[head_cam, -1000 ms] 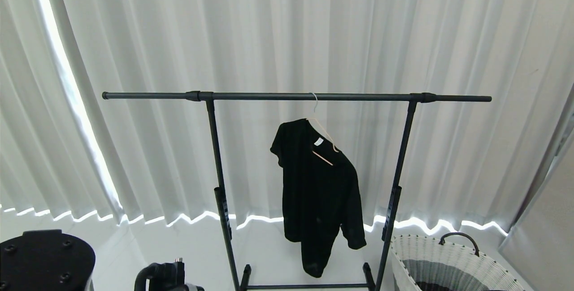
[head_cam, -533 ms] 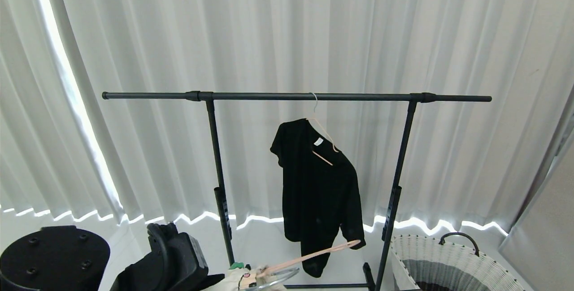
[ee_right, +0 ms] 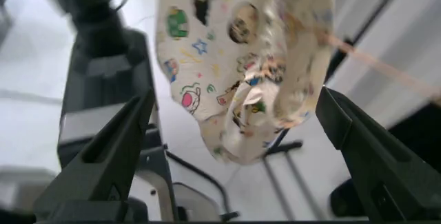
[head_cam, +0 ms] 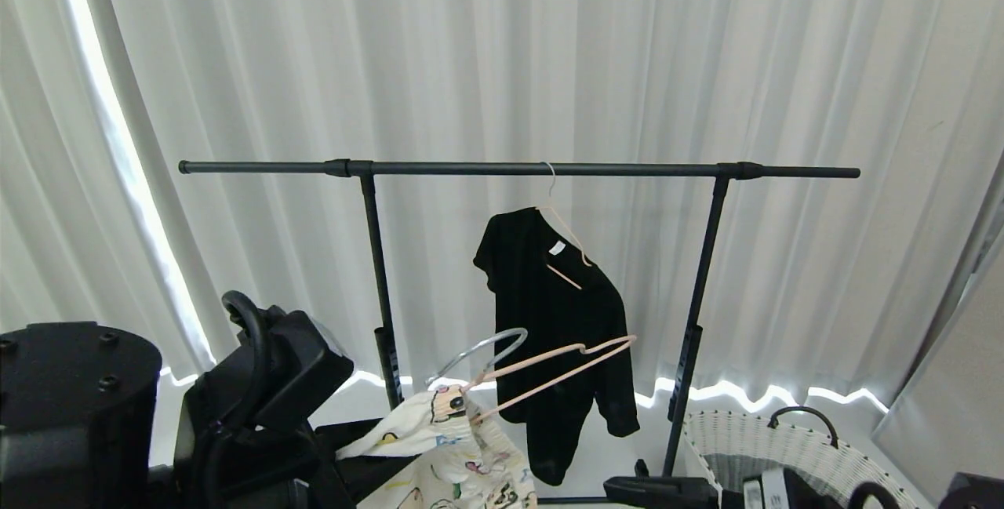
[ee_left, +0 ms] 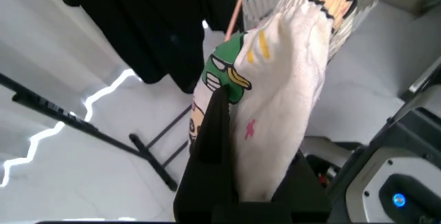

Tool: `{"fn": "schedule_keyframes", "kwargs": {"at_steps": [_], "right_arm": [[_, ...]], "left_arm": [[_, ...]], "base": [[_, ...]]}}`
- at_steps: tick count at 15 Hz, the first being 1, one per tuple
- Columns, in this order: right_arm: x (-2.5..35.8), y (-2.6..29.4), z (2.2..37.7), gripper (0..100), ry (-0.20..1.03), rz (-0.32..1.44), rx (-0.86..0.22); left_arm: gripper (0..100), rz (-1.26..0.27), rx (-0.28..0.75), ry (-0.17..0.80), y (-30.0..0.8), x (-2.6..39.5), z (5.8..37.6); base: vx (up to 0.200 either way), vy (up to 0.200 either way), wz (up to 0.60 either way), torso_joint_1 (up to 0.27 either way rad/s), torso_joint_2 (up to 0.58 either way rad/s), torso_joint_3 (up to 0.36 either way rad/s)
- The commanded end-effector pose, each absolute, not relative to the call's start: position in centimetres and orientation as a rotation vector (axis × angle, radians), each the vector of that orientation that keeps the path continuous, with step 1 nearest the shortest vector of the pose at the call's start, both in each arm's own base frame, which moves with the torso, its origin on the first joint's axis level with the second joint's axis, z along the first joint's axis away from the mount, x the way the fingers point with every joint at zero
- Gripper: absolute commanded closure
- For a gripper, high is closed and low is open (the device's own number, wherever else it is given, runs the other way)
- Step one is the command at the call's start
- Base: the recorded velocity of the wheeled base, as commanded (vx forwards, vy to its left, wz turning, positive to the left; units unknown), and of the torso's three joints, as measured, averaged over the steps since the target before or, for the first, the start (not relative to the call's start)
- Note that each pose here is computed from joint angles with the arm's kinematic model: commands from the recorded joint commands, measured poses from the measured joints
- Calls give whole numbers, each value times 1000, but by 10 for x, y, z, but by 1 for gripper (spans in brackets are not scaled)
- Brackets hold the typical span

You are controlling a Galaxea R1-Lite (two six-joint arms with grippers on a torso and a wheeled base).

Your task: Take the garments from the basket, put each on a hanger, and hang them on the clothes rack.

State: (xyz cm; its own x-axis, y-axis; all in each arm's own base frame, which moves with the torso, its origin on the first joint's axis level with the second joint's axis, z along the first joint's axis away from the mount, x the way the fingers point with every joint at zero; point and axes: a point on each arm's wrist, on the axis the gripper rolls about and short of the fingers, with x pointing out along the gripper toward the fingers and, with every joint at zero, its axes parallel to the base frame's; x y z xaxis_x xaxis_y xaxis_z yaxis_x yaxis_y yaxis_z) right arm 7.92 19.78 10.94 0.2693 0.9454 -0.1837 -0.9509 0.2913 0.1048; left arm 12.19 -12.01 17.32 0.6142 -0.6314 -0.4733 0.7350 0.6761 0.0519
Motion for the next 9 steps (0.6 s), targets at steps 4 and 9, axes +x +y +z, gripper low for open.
{"fn": "schedule_keyframes", "kwargs": {"at_steps": [4,9], "right_arm": [[126,211,84,0,379,972,86],[145,235,66,0,406,900,93]], "left_arm": [[100,-805,225,372,-117,118,189],[100,-883,224,315,-131,114,204]], "base": [[0,0,0,0,0,0],[0,0,0,0,0,0]]}}
